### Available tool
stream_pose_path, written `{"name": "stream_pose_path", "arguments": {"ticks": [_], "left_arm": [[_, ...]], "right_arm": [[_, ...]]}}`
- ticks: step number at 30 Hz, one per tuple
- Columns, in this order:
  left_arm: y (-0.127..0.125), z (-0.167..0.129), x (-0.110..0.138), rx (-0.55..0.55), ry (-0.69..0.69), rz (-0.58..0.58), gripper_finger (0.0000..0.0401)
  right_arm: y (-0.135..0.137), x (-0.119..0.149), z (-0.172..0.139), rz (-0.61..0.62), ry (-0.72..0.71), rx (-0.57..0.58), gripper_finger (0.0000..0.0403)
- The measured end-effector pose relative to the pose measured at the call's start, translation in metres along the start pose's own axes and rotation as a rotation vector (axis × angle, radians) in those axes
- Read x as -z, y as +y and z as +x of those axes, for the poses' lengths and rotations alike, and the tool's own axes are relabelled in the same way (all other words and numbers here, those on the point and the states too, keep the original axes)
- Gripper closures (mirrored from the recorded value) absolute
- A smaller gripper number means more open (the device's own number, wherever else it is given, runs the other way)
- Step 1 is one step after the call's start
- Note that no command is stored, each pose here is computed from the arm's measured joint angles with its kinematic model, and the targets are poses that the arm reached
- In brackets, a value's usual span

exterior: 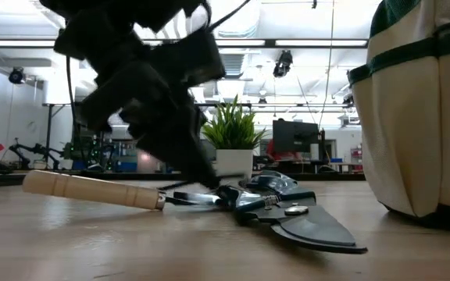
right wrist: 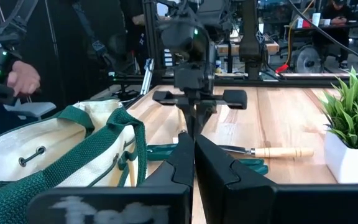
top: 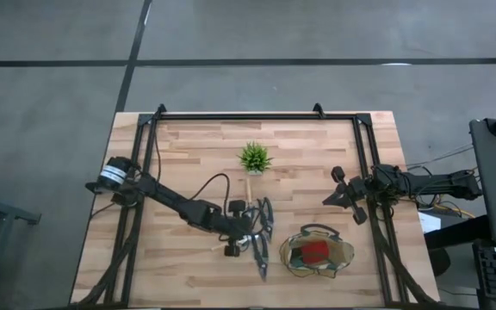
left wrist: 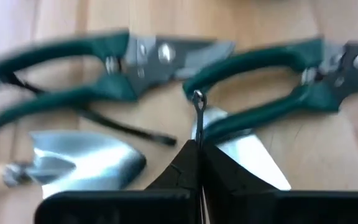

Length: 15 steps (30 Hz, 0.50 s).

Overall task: Pick & Place Garden tools in Gardening bag
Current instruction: Put the green shear scissors into the green gardening bag

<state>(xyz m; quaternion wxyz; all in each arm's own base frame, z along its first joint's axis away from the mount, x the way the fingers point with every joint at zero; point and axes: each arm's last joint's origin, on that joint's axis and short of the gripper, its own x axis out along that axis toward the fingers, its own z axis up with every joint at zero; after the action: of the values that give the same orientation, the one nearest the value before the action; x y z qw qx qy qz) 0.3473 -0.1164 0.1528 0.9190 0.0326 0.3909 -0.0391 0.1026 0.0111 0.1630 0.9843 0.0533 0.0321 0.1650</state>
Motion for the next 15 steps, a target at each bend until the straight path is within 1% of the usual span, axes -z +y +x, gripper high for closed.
{"name": "stream_pose_path", "arguments": {"ticks": [5, 11, 15], "left_arm": [[-0.001, -0.021, -0.023, -0.026, -0.095, 0.026, 0.0397], [-0.001, -0.056, -0.048, -0.007, -0.239, 0.011, 0.0397], [-0.004, -0.07, -0.062, 0.063, -0.343, -0.004, 0.0397]], "right_arm": [[0.0, 0.0, 0.0, 0.0, -0.001, 0.0, 0.0394], [0.0, 0.0, 0.0, 0.0, 0.001, 0.001, 0.0394], [0.0, 0.0, 0.0, 0.0, 0.0, 0.0, 0.0394]]}}
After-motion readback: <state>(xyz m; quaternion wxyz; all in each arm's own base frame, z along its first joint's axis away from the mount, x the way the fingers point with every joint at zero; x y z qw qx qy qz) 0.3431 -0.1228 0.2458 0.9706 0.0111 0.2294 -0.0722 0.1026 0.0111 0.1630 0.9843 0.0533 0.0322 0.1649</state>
